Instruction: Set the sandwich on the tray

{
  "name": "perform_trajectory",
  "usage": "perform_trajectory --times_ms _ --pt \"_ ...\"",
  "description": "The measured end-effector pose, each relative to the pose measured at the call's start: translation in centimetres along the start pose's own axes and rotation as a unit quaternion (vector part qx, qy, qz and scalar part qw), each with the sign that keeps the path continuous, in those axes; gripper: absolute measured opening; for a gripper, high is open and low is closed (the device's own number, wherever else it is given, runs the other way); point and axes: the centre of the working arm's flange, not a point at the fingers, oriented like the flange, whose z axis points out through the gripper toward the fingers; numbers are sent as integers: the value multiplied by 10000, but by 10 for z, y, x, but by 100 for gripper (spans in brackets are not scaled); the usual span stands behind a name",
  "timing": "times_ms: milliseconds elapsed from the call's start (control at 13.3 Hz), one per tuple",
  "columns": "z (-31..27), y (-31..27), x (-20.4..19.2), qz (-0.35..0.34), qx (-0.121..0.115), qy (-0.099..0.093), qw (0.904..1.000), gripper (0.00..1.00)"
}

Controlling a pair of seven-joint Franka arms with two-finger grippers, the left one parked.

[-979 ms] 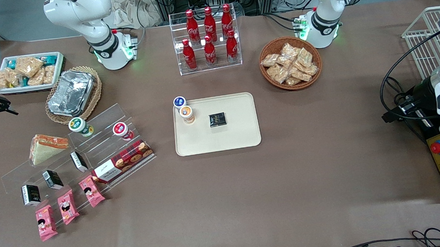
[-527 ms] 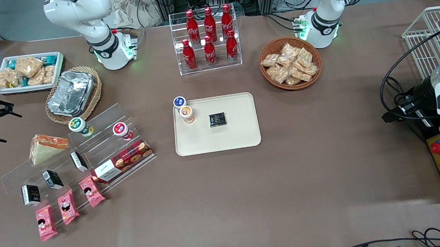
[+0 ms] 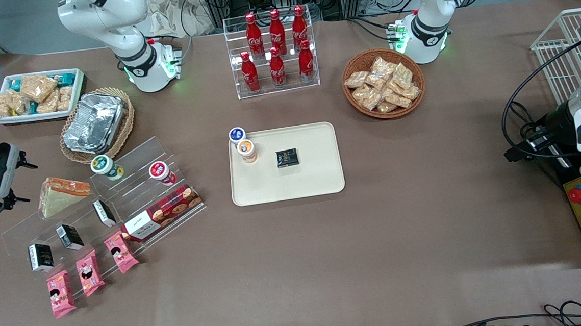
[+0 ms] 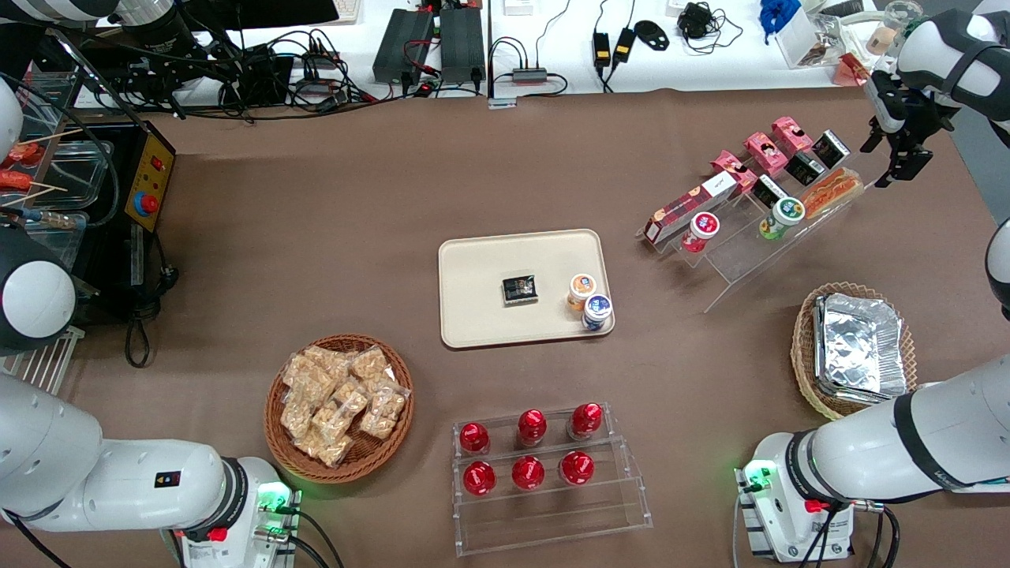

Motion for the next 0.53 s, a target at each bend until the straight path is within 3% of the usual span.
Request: perform_trajectory --times_ms 226,527 --pt "28 10 -1 -587 -5 428 9974 98" --pt "50 15 -13 -717 69 477 9963 98"
